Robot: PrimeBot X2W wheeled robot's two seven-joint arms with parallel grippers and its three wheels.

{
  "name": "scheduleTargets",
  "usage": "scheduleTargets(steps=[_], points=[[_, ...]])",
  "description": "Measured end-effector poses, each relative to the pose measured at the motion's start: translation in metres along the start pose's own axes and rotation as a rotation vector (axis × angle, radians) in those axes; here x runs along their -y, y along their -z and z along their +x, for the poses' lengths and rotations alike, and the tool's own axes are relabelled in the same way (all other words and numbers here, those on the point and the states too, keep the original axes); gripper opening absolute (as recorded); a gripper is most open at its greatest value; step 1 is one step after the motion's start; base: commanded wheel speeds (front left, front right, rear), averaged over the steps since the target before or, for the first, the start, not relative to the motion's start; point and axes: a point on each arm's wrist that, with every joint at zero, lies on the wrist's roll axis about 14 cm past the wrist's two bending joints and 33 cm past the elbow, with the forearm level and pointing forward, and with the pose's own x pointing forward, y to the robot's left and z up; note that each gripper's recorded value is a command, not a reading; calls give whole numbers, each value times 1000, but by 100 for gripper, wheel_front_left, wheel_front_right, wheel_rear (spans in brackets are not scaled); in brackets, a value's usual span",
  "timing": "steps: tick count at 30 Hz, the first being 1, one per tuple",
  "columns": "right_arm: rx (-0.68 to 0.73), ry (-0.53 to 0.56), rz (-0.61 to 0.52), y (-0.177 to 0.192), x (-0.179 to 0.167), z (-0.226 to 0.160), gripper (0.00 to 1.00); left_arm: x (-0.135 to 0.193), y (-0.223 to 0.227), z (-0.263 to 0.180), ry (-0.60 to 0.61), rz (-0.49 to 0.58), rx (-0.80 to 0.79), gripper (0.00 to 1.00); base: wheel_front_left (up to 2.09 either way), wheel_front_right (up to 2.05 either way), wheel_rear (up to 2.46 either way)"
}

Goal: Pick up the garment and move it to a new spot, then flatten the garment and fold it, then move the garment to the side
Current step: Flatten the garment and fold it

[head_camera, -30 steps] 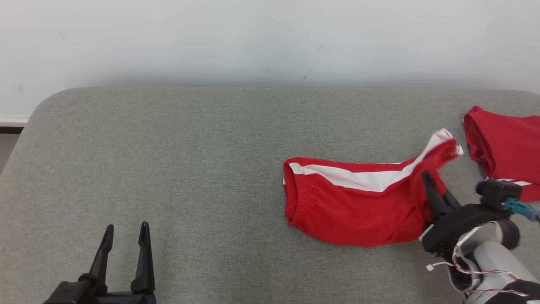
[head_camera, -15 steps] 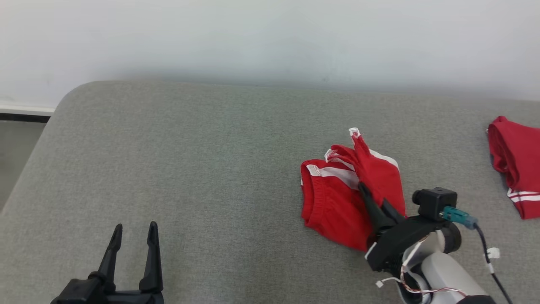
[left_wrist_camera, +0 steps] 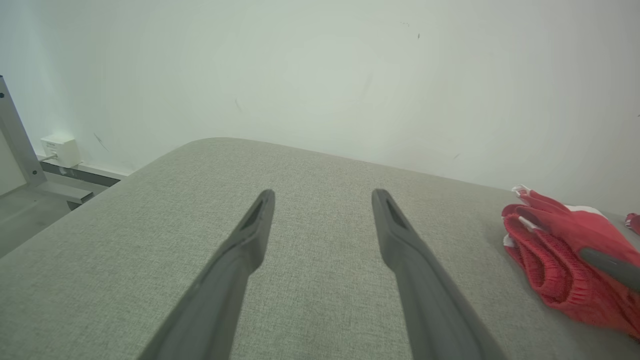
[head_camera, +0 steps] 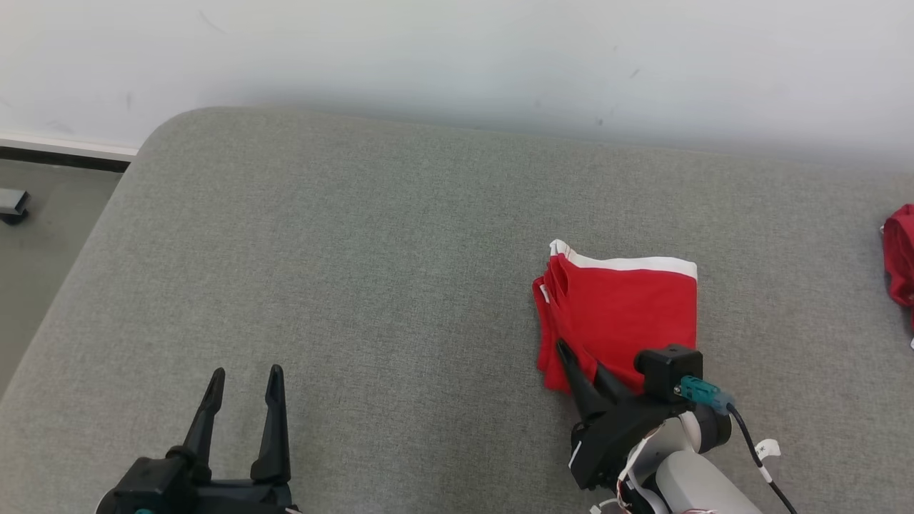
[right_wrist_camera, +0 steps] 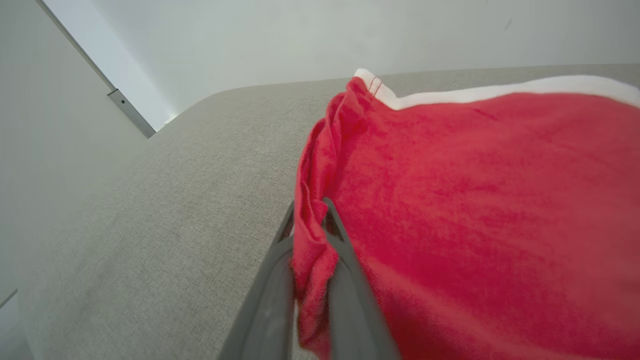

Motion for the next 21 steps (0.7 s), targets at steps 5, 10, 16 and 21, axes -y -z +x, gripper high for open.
scheduleTargets(steps=[5,10,16,21], points=[[70,4,-10,-10,0,-2,100,0,-1,1,-2,-2,3,100,0,0,0],[226,25,-23,-51,14,-14,100,4,0,3,12,-6,4,100,0,0,0],[297,162,-25,-66,65,-49,100,11,0,6,31,-11,5,100,0,0,0],[304,271,-46,-65,99,-71,100,13,0,8,40,-10,5,100,0,0,0]])
